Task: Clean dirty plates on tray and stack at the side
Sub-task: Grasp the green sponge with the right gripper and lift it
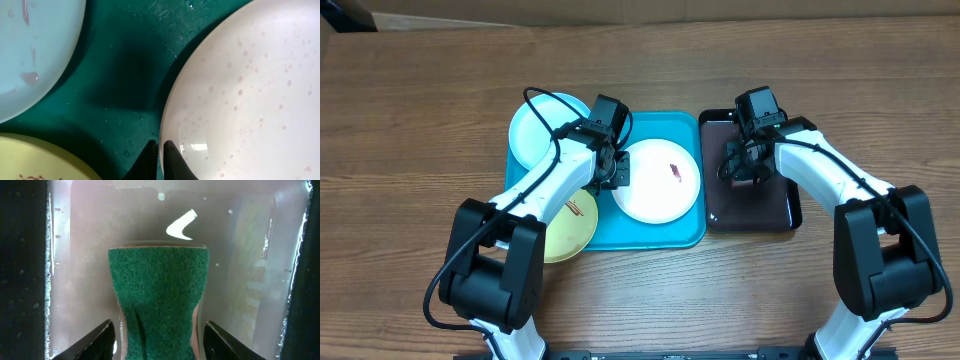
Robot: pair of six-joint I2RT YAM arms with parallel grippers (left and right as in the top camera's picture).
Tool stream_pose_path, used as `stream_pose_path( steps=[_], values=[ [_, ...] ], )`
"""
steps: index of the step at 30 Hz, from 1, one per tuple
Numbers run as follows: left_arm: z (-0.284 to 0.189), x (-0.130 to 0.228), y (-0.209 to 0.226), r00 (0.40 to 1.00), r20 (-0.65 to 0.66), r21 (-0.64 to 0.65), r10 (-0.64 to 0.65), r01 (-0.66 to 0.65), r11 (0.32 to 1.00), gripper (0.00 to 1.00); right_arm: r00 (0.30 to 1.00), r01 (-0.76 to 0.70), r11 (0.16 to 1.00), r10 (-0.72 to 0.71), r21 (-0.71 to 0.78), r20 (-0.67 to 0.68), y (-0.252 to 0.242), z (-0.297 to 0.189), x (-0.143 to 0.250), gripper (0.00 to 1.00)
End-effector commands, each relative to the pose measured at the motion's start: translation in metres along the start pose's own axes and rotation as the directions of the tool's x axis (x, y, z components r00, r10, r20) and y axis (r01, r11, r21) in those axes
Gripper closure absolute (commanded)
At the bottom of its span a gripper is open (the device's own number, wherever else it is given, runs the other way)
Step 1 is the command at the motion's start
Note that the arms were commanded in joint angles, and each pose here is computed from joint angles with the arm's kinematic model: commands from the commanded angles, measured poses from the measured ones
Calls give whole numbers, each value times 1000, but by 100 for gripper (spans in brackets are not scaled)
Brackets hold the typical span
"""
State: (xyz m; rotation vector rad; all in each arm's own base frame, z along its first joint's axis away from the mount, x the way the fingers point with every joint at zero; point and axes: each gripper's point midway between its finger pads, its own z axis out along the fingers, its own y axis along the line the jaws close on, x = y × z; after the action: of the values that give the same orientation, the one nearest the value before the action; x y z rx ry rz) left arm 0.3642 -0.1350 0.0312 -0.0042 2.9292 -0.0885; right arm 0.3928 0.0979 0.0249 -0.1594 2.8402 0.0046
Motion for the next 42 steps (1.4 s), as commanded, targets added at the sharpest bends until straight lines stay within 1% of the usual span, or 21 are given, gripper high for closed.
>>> stream_pose_path(
  steps=[1, 10, 11, 13, 14, 15, 17, 18, 19, 21, 23, 24, 25, 30, 31, 32, 33, 34, 35, 40, 42],
  values=[
    [6, 5, -2, 1000, -21, 6, 17, -16, 1000, 91, 1000, -7, 1000, 7, 14, -27, -2, 12, 6, 48],
    [7, 7, -1, 1000, -26, 4, 17, -17, 1000, 85, 999, -8, 1000, 7, -15, -32, 3, 13, 7, 45],
    [7, 8, -1, 999, -29, 3, 17, -17, 1000, 84, 1000, -7, 1000, 7, -16, -30, 3, 13, 7, 49],
    [8, 10, 0, 999, -34, 1, 17, -17, 1000, 81, 1000, -7, 1000, 7, -16, -30, 3, 13, 7, 80],
    [8, 10, 0, 999, -35, 1, 17, -17, 1000, 80, 1000, -7, 1000, 7, -16, -30, 3, 13, 7, 88],
    [9, 11, 0, 999, -38, 0, 17, -17, 1000, 79, 1000, -7, 1000, 7, -16, -30, 3, 13, 7, 91],
    [10, 12, 1, 999, -40, -1, 17, -17, 1000, 76, 1000, -7, 1000, 7, -16, -29, 3, 13, 6, 87],
    [10, 12, 1, 999, -40, -1, 17, -17, 1000, 73, 1000, -7, 1000, 7, -16, -28, 3, 13, 6, 75],
    [10, 12, 1, 999, -40, -1, 17, -17, 1000, 71, 1000, -8, 1000, 7, -16, -25, 3, 12, 4, 71],
    [10, 12, 1, 999, -40, -1, 17, -17, 1000, 69, 1000, -8, 1000, 7, -17, -17, 3, 12, 2, 70],
    [10, 13, 1, 999, -41, -2, 17, -17, 1000, 69, 1000, -8, 1000, 7, -18, -13, 4, 12, 1, 76],
    [10, 14, 1, 999, -43, -2, 16, -17, 1000, 69, 1000, -8, 1000, 7, -18, -13, 4, 12, 1, 89],
    [11, 14, 2, 999, -44, -3, 16, -17, 1000, 69, 1000, -8, 1000, 8, -18, -12, 4, 11, 1, 96],
    [15, 19, 4, 998, -54, -8, 16, -17, 1000, 68, 1000, -1, 1000, 1, -21, 6, 5, -2, -12, 96],
    [15, 19, 4, 998, -53, -8, 16, -17, 1000, 68, 1000, -1, 1000, 1, -20, 7, 5, -6, -13, 90],
    [15, 19, 3, 999, -51, -7, 16, -17, 1000, 67, 1000, -2, 1000, 2, -19, 8, 4, -9, -14, 77],
    [15, 18, 3, 999, -50, -6, 16, -17, 1000, 67, 1000, -1, 1000, 2, -15, 7, 3, -10, -14, 74],
    [15, 18, 3, 999, -49, -5, 16, -16, 1000, 66, 1000, -1, 1000, 1, -12, 4, 3, -10, -13, 81],
    [15, 18, 3, 999, -47, -4, 16, -16, 1000, 66, 1000, -2, 1000, 2, -11, 0, 3, -10, -12, 96],
    [15, 16, 2, 999, -41, -3, 16, -16, 1000, 70, 1000, -1, 1000, 1, -10, -10, 2, -10, -10, 96],
    [15, 16, 2, 999, -40, -3, 16, -16, 1000, 79, 1000, -1, 1000, 0, -6, -18, 2, -14, -9, 96]
  ],
)
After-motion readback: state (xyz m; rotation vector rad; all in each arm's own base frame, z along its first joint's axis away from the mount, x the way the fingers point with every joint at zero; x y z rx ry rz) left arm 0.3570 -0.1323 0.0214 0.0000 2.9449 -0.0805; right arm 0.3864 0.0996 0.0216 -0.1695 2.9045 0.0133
